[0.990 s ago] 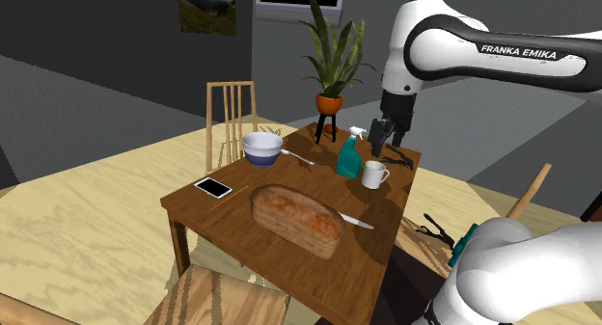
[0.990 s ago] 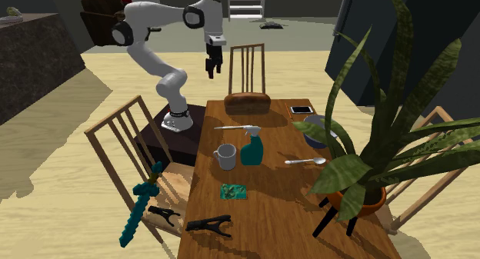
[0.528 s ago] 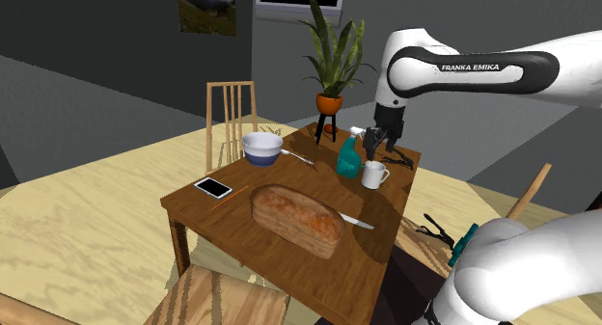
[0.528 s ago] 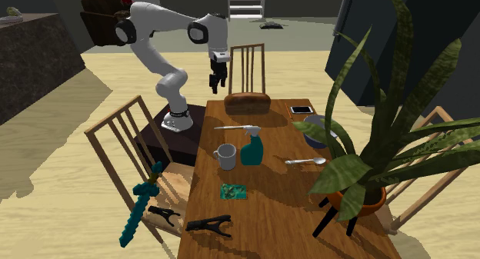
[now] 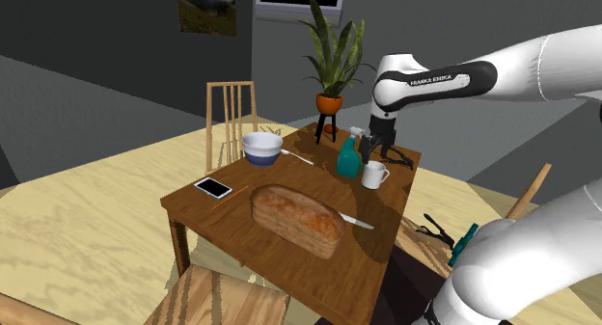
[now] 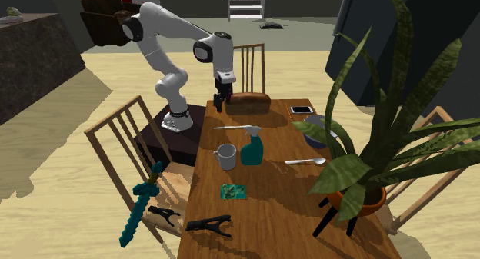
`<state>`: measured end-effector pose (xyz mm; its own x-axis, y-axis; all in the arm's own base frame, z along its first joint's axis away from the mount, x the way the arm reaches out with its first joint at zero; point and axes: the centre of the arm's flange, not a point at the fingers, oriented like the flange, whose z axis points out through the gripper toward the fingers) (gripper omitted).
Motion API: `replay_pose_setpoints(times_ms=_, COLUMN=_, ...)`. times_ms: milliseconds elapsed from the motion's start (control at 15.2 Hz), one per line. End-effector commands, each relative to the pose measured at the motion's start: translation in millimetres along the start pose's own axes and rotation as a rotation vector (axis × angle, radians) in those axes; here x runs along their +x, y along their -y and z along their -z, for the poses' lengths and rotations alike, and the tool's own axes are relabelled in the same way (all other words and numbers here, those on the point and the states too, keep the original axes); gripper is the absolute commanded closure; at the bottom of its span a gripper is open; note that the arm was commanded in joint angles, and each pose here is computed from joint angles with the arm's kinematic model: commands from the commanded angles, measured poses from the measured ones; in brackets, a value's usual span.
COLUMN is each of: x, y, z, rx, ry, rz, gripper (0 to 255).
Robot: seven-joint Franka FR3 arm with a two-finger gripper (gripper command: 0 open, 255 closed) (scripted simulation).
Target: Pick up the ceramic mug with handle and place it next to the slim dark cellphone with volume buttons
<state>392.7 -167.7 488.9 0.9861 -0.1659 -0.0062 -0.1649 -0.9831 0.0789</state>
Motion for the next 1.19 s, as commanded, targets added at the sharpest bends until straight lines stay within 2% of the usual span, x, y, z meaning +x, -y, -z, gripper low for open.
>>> replay_pose_setpoints(times_ms=0, x=16.1, y=-20.1, z=-16.5, rx=0.001, ry=-0.001, rz=-0.013, gripper=0)
replay_pose_setpoints(times_ms=792, x=95.8, y=-118.1, z=-109.7, rx=0.014, ry=0.001, rz=-0.085, gripper=0)
replay_pose_setpoints(times_ms=1122, x=95.8, y=-117.8, z=-136.1, rx=0.014, ry=0.001, rz=-0.085, gripper=0)
